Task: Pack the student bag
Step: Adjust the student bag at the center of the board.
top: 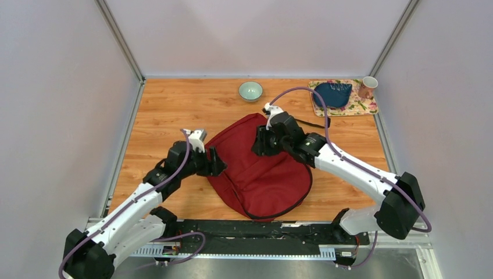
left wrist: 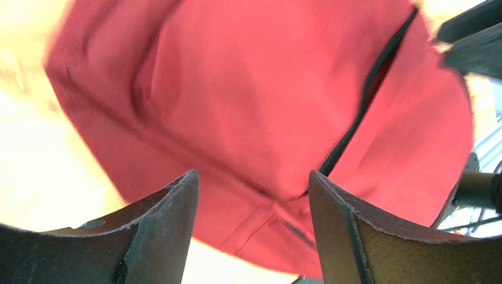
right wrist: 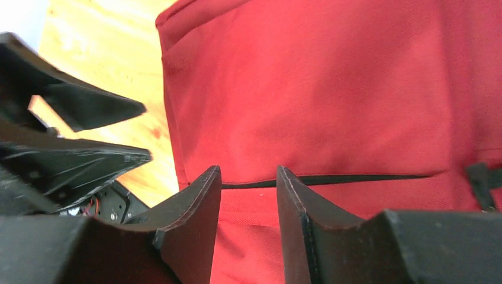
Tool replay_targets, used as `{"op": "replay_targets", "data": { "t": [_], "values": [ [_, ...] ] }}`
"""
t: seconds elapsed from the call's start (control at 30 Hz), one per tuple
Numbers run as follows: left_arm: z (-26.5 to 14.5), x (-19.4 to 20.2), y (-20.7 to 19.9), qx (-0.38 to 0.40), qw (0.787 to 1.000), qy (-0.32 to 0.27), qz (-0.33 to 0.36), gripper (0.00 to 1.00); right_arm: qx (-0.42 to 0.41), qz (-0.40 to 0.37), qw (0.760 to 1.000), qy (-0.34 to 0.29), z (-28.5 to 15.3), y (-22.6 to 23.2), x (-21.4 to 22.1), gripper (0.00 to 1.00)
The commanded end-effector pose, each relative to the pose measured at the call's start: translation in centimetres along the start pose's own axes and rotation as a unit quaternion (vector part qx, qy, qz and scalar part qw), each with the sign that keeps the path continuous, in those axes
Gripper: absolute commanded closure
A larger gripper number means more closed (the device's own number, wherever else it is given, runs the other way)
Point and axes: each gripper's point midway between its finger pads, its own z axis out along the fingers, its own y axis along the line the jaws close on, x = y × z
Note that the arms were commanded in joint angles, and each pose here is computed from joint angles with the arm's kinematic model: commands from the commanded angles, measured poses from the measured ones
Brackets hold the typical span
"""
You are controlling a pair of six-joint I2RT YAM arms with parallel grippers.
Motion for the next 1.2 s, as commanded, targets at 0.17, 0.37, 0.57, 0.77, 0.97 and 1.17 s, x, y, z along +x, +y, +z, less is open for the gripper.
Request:
{"op": "replay_targets", "data": {
  "t": [0.17, 0.37, 0.57, 0.77, 0.97, 1.17],
  "values": [
    [0.5, 5.3, 0.1, 0.031, 0.990, 0.031, -0.135, 0.24, -0.021, -0.074, 0.992, 0.096, 2.2, 3.4, 3.8, 0.57],
    [0.8, 4.7, -1.2, 0.065, 0.985, 0.023, -0.159, 0.24, -0.009, -0.115, 0.985, 0.130, 3.5, 3.9, 5.1, 0.57],
    [0.9, 4.8, -1.4, 0.073, 0.983, 0.024, -0.169, 0.23, 0.029, -0.150, 0.971, 0.184, 4.0, 3.0, 7.1, 0.57],
    [1.4, 5.0, -1.4, 0.076, 0.980, 0.025, -0.180, 0.23, 0.064, -0.175, 0.960, 0.210, 3.7, 1.2, 8.8, 0.57],
    [1.7, 5.0, -1.1, 0.070, 0.981, 0.021, -0.178, 0.23, 0.055, -0.165, 0.961, 0.217, 2.8, 1.4, 10.5, 0.57],
    [2.1, 5.3, -1.0, 0.074, 0.980, 0.024, -0.184, 0.23, 0.048, -0.153, 0.964, 0.213, 2.3, 2.2, 11.0, 0.58]
  ]
}}
